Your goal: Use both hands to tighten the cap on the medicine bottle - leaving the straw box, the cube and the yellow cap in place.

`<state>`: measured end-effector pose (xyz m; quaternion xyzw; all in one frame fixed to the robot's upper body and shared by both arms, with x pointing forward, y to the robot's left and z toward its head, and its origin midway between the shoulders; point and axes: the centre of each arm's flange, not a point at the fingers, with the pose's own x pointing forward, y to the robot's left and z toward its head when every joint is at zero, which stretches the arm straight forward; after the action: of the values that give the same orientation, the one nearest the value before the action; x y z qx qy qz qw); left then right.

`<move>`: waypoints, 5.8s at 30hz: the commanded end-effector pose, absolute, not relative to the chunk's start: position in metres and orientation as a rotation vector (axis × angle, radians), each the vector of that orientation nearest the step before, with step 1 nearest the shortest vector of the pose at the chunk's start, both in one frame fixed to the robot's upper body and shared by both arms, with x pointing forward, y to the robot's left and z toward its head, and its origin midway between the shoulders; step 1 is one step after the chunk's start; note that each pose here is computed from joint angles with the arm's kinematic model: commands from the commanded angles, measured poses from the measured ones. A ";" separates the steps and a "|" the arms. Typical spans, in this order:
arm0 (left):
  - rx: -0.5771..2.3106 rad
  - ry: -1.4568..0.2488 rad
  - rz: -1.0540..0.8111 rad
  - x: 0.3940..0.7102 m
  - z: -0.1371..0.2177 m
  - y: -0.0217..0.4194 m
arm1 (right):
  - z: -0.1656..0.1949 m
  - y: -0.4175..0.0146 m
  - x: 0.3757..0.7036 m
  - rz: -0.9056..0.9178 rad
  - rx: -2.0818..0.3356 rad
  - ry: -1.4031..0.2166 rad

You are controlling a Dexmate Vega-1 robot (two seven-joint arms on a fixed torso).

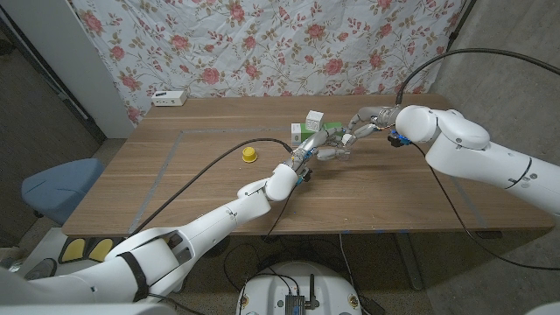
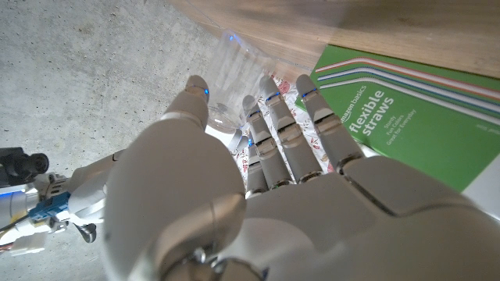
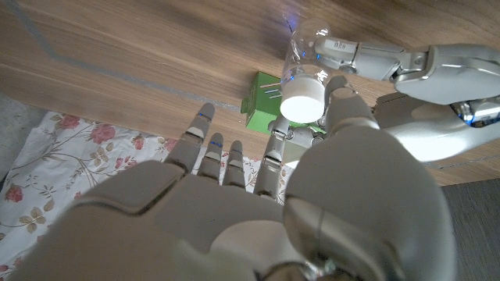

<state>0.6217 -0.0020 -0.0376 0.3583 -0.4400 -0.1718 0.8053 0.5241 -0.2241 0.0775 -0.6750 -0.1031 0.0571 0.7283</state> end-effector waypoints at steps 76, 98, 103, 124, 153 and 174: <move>0.777 -0.947 -0.373 0.624 -0.036 -0.007 | 0.074 -0.236 0.537 0.115 -1.411 -0.248; 0.773 -0.939 -0.372 0.627 -0.036 -0.006 | 0.072 -0.232 0.538 0.062 -1.432 -0.216; 0.772 -0.939 -0.370 0.627 -0.036 -0.005 | 0.072 -0.230 0.539 0.055 -1.429 -0.219; 0.768 -0.936 -0.368 0.628 -0.035 -0.005 | 0.068 -0.225 0.544 -0.008 -1.418 -0.197; 0.764 -0.938 -0.374 0.625 -0.037 -0.008 | 0.063 -0.221 0.540 -0.091 -1.415 -0.219; 0.757 -0.935 -0.370 0.626 -0.038 -0.010 | 0.061 -0.223 0.544 -0.114 -1.418 -0.210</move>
<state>0.6250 -0.0090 -0.0369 0.3550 -0.4389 -0.1748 0.8067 0.5426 -0.2213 0.0619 -0.6494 -0.0975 -0.0479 0.7526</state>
